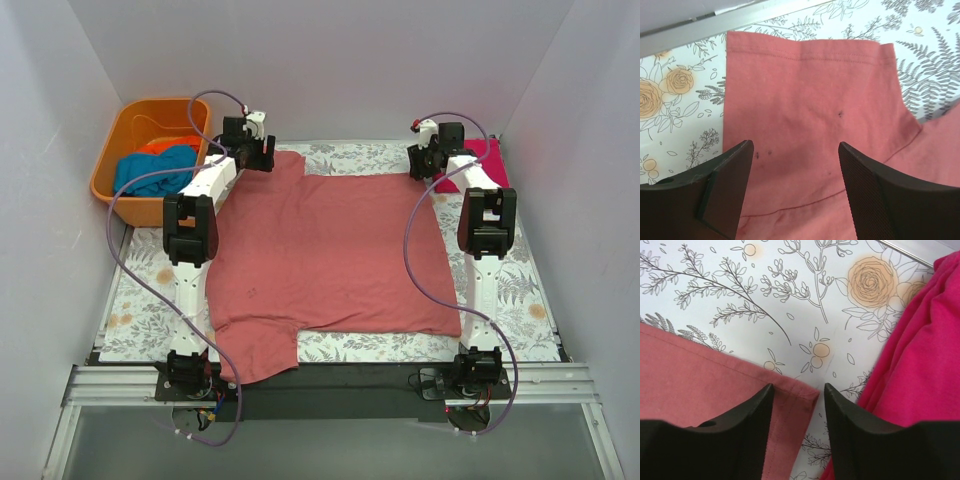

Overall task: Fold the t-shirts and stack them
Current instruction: Fold the tshirt

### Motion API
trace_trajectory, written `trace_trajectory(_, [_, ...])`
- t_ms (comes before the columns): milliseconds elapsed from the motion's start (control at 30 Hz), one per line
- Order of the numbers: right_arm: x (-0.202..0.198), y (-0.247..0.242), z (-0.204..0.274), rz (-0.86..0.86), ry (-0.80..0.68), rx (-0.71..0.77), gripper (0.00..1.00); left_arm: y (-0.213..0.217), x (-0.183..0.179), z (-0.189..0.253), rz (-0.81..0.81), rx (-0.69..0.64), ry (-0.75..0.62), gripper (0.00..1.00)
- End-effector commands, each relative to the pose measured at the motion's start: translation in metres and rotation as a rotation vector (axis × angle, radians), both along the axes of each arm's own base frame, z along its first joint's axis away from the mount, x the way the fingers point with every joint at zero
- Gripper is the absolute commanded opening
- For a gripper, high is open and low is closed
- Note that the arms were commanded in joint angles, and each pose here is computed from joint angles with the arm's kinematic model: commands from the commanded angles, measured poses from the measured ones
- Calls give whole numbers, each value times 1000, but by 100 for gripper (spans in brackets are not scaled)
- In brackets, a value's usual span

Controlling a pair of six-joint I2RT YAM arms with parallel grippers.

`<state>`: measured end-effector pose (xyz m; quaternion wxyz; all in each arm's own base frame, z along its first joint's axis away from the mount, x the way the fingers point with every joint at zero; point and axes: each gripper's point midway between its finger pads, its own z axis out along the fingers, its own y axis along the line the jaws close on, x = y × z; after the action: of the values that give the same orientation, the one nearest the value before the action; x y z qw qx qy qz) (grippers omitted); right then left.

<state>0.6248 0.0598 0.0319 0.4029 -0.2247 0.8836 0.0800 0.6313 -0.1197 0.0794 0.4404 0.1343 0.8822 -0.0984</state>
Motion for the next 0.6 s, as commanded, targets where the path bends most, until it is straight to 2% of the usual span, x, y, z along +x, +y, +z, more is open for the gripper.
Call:
trace_trajectory(0, [4,7,-3,8,10,48,49,0,14,26,18,0,-74,68])
trace_trajectory(267, [-16,6,-32,-24,127,66,37,5,20,17,45,25,-82,70])
trace_trajectory(367, [-18,4,-34,-27,134,61,25,7,26,11,59,31,-84,70])
trace_trajectory(400, [-19,3,-34,-27,136,58,16,9,28,4,72,41,-79,70])
trace_trajectory(500, [-19,3,-32,-23,132,57,2,11,36,5,76,56,-103,70])
trace_trajectory(567, [-19,4,-29,-21,127,57,1,14,42,1,83,74,-120,69])
